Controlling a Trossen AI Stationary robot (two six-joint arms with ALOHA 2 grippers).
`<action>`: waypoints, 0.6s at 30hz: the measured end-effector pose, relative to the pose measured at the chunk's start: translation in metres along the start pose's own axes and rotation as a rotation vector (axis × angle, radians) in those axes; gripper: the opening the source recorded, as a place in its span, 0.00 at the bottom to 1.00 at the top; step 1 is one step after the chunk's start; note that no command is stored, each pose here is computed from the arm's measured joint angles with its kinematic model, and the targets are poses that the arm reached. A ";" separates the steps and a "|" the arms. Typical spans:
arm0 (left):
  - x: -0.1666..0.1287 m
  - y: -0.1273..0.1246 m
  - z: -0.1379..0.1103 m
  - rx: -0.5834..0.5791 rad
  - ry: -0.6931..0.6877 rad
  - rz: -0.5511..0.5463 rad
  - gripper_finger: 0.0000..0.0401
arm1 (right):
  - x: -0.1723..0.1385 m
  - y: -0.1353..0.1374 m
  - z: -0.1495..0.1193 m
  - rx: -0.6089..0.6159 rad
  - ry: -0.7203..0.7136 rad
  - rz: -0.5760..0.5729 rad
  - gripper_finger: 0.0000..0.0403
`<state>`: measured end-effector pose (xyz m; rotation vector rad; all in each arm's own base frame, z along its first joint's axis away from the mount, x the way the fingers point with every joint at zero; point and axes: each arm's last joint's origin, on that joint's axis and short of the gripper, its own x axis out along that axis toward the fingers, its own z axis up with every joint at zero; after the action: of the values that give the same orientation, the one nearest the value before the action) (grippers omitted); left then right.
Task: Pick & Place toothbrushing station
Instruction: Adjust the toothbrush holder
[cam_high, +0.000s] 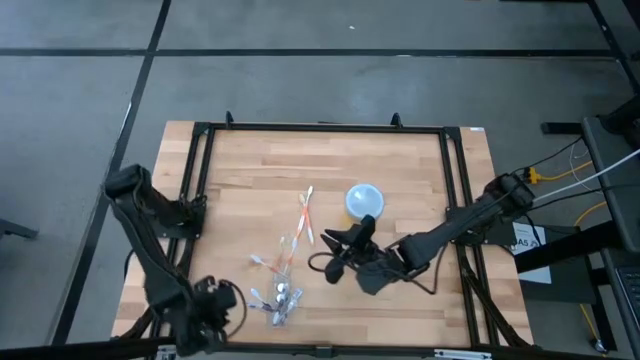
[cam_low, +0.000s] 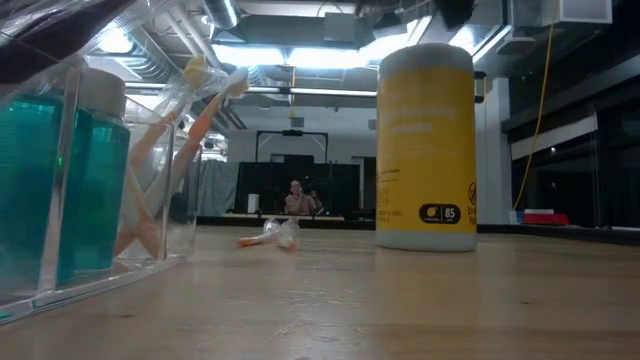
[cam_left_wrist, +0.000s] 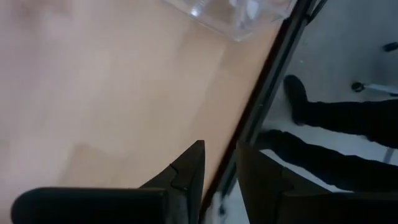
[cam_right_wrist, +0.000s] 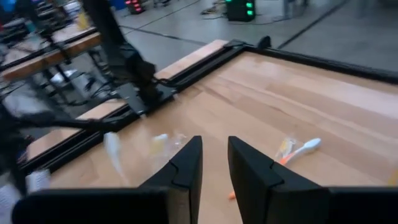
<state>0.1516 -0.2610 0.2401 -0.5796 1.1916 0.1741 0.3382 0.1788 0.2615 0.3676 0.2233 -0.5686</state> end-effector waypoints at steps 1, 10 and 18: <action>0.009 -0.004 0.000 -0.010 0.006 -0.006 0.21 | -0.006 0.001 0.003 -0.018 0.003 0.017 0.20; 0.069 -0.029 0.013 -0.138 0.004 -0.103 0.21 | -0.069 0.014 0.012 -0.049 -0.021 0.155 0.20; 0.076 -0.021 0.027 -0.249 -0.087 -0.026 0.12 | -0.111 0.024 0.002 -0.038 -0.051 0.224 0.20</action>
<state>0.2116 -0.2779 0.1844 -0.7970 1.0844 0.3253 0.2610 0.2501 0.3039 0.3355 0.1410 -0.3520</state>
